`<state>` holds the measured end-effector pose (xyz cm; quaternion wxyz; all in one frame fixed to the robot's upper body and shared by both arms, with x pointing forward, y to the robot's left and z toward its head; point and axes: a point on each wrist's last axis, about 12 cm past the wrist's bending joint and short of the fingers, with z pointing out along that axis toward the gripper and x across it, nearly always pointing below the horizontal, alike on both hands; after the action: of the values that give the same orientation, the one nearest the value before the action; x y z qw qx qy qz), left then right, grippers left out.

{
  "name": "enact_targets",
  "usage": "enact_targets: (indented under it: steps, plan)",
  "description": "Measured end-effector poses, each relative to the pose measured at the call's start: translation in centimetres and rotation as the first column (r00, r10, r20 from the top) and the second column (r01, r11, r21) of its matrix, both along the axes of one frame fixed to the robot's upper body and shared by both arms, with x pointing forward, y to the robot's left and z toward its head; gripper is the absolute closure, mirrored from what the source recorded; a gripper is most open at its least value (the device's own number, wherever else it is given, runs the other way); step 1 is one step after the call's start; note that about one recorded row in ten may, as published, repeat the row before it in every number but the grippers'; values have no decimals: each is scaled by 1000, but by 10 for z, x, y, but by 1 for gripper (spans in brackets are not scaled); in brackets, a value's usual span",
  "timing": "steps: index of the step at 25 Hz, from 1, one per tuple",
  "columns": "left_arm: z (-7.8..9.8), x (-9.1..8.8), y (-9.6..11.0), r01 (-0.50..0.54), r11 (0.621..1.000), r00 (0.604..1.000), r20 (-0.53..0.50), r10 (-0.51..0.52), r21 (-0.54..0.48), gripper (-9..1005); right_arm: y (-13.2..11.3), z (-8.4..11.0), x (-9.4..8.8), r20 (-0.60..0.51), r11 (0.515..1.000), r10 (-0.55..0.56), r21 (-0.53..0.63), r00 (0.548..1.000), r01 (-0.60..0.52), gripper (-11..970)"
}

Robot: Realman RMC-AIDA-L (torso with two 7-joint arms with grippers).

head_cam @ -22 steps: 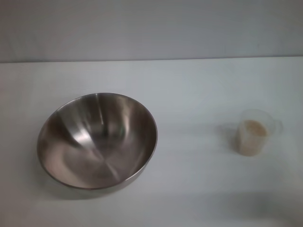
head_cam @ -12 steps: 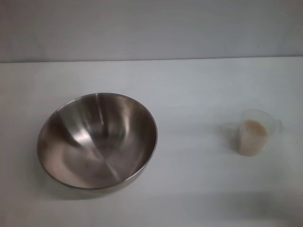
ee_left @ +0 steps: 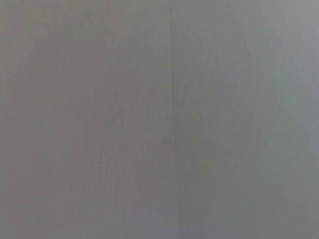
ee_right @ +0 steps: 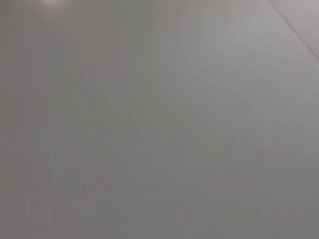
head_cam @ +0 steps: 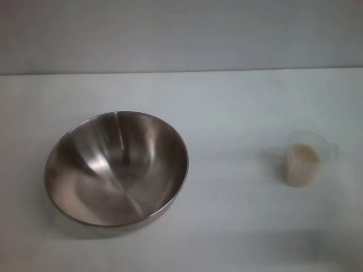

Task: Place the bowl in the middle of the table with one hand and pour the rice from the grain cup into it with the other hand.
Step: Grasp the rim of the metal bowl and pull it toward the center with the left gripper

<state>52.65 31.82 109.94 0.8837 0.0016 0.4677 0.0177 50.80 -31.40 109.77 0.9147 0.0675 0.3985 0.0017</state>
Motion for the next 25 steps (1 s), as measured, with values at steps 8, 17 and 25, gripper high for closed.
enact_targets:
  steps: [8,17,25]
  plan:
    - [15,29,-4,-3,998,970,-244,-12,-60,183,-1,-2,-3,-5,1000,-5,2,1000,5,246]
    - [58,45,-18,29,992,835,-543,-93,-126,183,-1,-2,-3,-8,1000,-5,3,1000,5,245]
    - [90,43,-25,32,990,619,-775,-127,-137,182,-2,-3,-2,-14,1000,-5,4,1000,5,246]
